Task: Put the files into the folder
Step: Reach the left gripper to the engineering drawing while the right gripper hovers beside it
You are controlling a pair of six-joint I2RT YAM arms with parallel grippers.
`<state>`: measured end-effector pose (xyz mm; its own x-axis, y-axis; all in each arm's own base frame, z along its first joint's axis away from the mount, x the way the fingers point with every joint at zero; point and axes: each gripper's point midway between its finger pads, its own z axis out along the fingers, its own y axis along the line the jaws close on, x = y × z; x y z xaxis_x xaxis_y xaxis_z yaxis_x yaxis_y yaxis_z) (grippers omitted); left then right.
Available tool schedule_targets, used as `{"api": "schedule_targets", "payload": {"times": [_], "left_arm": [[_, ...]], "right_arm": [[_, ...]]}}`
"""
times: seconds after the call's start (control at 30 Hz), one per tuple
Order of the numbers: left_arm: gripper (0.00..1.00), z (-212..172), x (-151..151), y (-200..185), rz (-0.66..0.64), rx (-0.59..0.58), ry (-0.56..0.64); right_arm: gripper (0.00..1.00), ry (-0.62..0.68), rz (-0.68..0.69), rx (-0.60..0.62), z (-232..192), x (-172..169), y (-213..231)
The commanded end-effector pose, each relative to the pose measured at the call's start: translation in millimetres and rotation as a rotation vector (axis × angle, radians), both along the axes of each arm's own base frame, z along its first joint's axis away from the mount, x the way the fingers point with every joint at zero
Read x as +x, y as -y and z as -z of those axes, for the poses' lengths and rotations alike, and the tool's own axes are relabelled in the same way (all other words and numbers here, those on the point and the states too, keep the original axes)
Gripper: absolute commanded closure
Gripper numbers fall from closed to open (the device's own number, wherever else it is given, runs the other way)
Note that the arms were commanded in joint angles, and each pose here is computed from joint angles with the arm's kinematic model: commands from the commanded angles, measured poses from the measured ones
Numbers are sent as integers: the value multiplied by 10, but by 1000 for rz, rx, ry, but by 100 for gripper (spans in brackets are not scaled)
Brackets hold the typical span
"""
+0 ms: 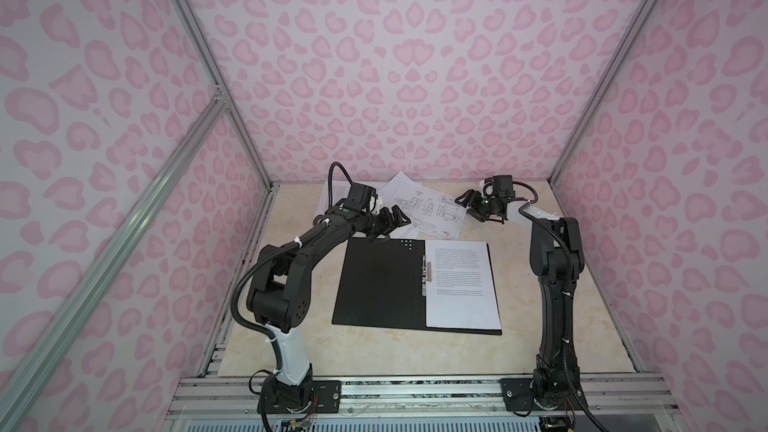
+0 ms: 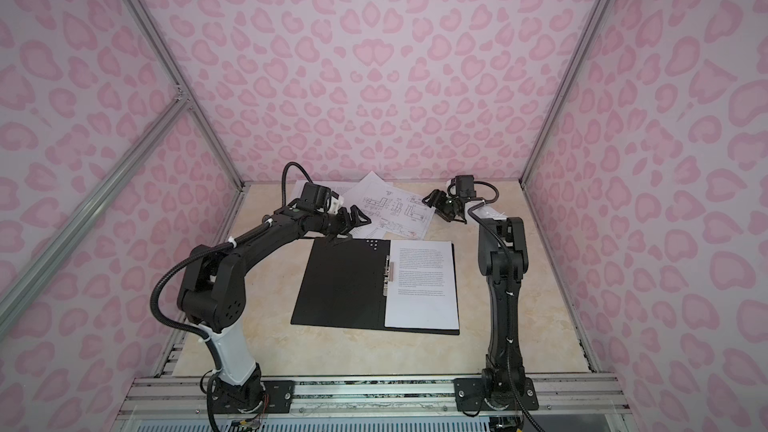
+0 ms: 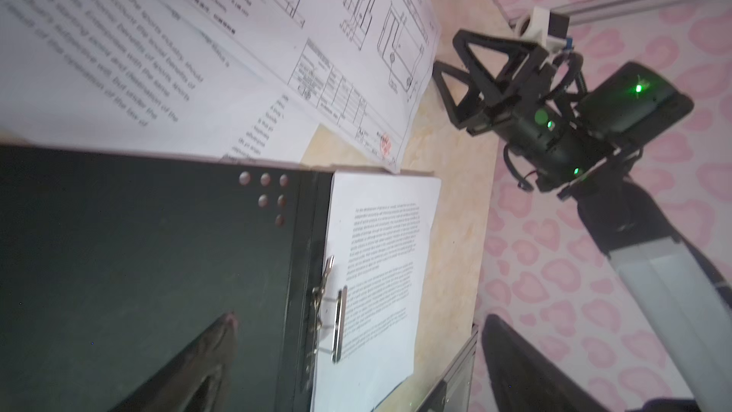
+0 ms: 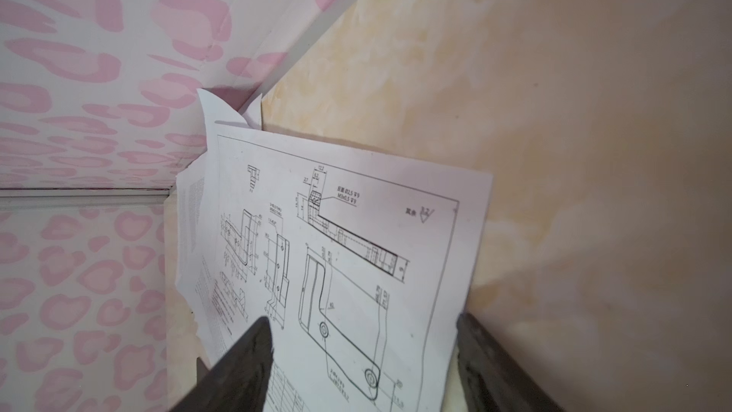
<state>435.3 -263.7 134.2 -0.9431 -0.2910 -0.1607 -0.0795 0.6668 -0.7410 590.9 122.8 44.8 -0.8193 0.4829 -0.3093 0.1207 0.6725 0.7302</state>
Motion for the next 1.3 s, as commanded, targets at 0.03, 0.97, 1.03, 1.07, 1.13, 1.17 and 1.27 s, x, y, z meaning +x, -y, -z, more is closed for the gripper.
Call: {"api": "schedule_targets", "payload": {"times": [0.03, 0.97, 1.03, 1.07, 1.13, 1.17, 1.27], "left_arm": [[0, 219, 436, 110, -111, -28, -42], [3, 1074, 967, 306, -158, -79, -153], [3, 1007, 1012, 331, -156, -109, -136], [4, 958, 1031, 359, -152, -132, -123], [6, 837, 1083, 391, -150, -168, -90], [8, 759, 1115, 396, -151, -184, -66], [17, 612, 1187, 383, -181, -213, -22]], "right_arm": [[25, -66, 27, 96, 123, -160, -93], [25, 123, -154, 253, -283, -107, -608], [26, 122, -167, 260, -281, -126, -667], [26, 117, -165, 268, -275, -134, -675], [26, 116, -154, 296, -277, -150, -688], [26, 125, -147, 313, -303, -152, -682], [26, 125, -144, 335, -314, -182, -682]]}}
